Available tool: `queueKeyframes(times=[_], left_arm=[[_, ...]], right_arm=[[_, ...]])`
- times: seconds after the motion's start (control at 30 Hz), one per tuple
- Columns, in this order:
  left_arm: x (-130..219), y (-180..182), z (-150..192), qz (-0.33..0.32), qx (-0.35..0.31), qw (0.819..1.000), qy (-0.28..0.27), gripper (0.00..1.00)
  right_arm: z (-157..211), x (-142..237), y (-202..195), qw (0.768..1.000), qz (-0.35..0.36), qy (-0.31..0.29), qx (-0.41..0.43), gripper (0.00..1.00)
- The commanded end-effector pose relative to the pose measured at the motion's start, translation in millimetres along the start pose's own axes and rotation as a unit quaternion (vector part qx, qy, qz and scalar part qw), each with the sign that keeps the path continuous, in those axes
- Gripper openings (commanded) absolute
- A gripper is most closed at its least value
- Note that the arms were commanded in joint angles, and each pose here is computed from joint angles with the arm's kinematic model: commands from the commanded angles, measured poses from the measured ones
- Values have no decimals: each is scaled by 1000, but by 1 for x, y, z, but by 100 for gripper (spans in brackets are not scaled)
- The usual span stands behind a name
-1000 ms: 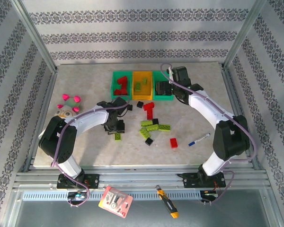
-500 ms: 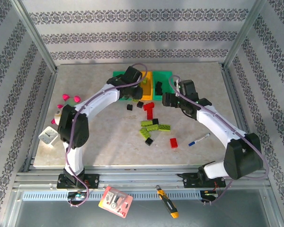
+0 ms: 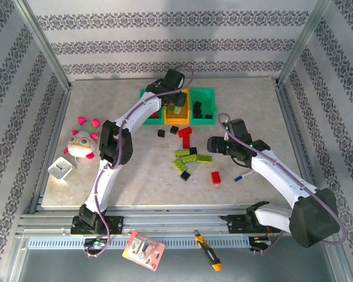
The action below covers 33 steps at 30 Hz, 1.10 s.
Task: Sort the legos into containers by color
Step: Place the lego in the container, then pick up the lego from the bottom-center of the table.
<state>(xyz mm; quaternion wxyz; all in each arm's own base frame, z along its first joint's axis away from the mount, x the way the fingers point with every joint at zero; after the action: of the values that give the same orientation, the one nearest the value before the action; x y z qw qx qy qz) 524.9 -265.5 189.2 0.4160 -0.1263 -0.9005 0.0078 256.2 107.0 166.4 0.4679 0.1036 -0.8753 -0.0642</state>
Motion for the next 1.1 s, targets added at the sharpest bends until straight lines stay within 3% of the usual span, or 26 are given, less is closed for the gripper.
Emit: queueKeyframes(times=[0.0,0.13,0.3,0.6,0.87,1.07], left_arm=[[1,4,-4,-10,-8,1000,4,59],[11,1,-11,2,-2,1000,-3,80],[37,0,-19,8,-7,1000,-13,93],[81,-4,-25,18,-42,998,-44,97],[108,-2,-7,23,-26,997,-67,97],[129,12,24,10,-16,997,-72,97]], right_arm=[[31,1,-3,998,27,49,-15,80],[57,-2,6,996,18,80,-23,80],[86,-10,13,990,31,133,-23,78],[112,-28,8,980,58,191,-17,64],[106,-29,6,979,73,190,-4,29],[82,-23,19,984,53,168,15,25]])
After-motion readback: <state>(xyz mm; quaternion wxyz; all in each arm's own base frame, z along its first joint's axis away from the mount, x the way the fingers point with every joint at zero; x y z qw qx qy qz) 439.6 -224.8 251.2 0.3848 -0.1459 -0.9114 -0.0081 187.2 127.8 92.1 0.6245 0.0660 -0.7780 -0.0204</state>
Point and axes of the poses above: each hand's point on the last joint's axis, 136 mm out from that joint toward the fingers, its own x axis back along the fingers, its own y axis along the line the jaws close on, z = x × y, the point moved 6 cm from there along x, back along the fingers, and after that the axes turned 6 degrees about x, right-handed, at the moved point
